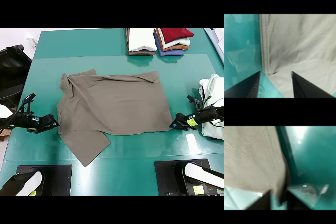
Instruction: Fold the shirts.
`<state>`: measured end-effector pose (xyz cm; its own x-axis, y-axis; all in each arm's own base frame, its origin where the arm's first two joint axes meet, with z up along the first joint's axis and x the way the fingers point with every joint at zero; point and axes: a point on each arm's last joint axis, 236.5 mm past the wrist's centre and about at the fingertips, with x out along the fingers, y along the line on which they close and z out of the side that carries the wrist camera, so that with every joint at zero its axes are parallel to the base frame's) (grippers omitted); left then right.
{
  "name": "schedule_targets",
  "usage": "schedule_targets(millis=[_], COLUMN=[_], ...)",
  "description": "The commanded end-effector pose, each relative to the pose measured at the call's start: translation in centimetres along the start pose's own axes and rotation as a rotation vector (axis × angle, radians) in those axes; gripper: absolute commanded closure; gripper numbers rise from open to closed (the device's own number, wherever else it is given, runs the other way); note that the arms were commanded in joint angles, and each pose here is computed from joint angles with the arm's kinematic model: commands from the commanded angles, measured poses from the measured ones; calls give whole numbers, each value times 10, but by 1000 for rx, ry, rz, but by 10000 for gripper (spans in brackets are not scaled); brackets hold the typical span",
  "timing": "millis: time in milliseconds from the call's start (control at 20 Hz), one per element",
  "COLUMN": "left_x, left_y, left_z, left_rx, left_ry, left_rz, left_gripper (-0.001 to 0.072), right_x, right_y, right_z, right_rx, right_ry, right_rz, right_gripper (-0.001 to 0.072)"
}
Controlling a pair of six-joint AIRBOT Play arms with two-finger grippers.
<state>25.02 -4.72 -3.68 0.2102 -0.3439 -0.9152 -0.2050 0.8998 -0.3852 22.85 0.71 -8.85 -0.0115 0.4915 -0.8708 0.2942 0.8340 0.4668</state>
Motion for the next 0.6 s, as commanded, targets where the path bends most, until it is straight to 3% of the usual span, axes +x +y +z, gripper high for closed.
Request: schedule_targets(millis=[0,550], left_x=[1,41], left_y=[3,6], left_z=[-2,-48], left_rx=[11,-61], left_ry=[8,105], left_rz=[12,-58], left_gripper=[239,240], right_x=[9,11], right_y=[12,32], right_z=[-2,4], right_rx=[-73,-170], right_ry=[16,17], right_rz=[-10,-31], right_gripper=[693,694])
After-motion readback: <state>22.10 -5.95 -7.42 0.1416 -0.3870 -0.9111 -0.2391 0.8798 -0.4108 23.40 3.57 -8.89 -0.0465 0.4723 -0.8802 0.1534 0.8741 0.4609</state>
